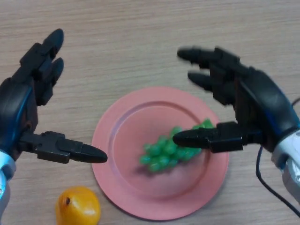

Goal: Pick up the green grapes and place it on the plate

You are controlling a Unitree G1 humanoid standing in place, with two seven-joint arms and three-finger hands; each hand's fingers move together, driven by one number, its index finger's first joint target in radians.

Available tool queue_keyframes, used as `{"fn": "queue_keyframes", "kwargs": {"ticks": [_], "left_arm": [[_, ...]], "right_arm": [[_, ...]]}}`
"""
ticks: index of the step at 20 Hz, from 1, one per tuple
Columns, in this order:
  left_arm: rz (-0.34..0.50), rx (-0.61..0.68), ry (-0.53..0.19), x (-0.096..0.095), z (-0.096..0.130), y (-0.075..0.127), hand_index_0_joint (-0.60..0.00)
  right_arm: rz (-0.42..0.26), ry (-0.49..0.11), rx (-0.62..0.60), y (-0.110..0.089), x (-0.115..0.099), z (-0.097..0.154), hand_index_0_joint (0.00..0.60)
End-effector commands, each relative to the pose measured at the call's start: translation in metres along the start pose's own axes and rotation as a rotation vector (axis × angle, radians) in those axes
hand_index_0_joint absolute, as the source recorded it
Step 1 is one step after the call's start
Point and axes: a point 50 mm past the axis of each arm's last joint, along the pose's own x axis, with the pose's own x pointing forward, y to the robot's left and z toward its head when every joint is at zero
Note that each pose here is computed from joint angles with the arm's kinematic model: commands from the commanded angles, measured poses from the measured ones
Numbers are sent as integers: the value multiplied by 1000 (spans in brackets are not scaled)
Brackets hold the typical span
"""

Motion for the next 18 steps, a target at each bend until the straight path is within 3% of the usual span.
{"fn": "queue_keyframes", "kwargs": {"ticks": [1,6,9,11,14,18], "left_arm": [[54,70,-194,-6,29,9,0],[24,85,-199,-3,30,2,0],[64,120,-313,0,39,10,0],[34,105,-348,-3,43,6,0],[-10,123,-336,-7,43,0,0],[12,142,-402,-11,46,-6,0]], "right_arm": [[-103,-306,-50,-10,-5,39,0],[-140,-395,-10,-25,-25,49,0],[-163,-444,10,-37,-43,47,0],[-147,-428,7,-42,-51,39,0],[-141,-384,-13,-46,-54,27,0],[-140,-367,-8,-46,-60,27,0]]}}
